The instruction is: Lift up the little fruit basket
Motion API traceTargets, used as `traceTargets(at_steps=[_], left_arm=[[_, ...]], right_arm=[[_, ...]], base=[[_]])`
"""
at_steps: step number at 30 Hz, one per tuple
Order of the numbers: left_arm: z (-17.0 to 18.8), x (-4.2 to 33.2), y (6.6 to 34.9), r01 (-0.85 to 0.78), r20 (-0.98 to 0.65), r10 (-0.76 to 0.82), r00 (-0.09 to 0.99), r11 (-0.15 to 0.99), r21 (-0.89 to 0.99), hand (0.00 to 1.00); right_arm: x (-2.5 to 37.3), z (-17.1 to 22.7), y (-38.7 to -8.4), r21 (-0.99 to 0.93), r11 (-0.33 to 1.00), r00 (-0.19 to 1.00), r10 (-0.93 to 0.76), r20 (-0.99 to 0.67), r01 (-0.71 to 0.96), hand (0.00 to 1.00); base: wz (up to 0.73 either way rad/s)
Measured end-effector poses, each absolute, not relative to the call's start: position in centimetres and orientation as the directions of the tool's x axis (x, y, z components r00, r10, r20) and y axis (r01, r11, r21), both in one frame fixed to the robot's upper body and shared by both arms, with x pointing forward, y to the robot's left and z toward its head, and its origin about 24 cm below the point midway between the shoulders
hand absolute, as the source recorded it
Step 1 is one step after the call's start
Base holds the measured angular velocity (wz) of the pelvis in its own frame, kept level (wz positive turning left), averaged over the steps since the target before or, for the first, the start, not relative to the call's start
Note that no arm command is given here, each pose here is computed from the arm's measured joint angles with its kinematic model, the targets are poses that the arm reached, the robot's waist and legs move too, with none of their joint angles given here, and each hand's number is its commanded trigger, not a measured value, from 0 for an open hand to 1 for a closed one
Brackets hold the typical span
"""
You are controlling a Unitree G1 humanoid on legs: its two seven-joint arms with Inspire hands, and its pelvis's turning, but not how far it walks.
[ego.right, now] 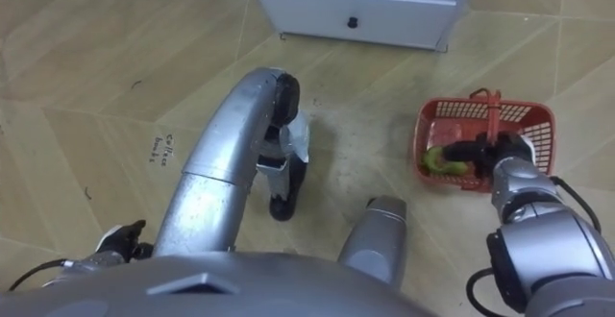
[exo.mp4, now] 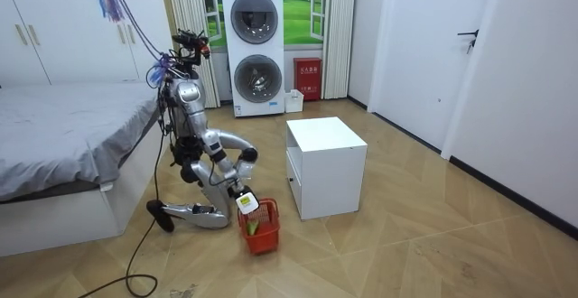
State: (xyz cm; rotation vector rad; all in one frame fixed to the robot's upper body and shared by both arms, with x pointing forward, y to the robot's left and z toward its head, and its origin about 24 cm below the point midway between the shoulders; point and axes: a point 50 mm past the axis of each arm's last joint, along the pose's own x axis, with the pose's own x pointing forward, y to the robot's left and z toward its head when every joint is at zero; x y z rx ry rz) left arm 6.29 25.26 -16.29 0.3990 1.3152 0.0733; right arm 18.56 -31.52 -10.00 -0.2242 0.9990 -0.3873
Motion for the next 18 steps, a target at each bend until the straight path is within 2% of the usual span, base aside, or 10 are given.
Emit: traceTargets(at_steps=[6,12,16,18], left_arm=[[-15.9,8.3,25.5,0.121,-0.911,0.281,0.302,0.937,0.329,0.00],[-14.8,12.2,25.9,0.058,-0.872,0.291,0.394,0.939,0.340,0.00],[-14.5,13.0,25.6,0.050,-0.859,0.281,0.427,0.942,0.333,0.00],[-14.7,11.9,26.1,-0.004,-0.862,0.313,0.399,0.940,0.340,0.00]], right_arm=[[20.2,-9.3,-31.0,-0.347,0.922,0.542,-0.384,-0.748,0.174,1.00],[23.9,-7.3,-29.0,-0.292,0.946,0.681,-0.307,-0.665,0.142,1.00],[25.6,-6.0,-27.8,-0.268,0.957,0.743,-0.259,-0.618,0.111,1.00],[26.6,-5.3,-26.3,-0.234,0.969,0.779,-0.210,-0.591,0.083,1.00]], base=[[-0.02],[0.00],[-0.14],[-0.62]])
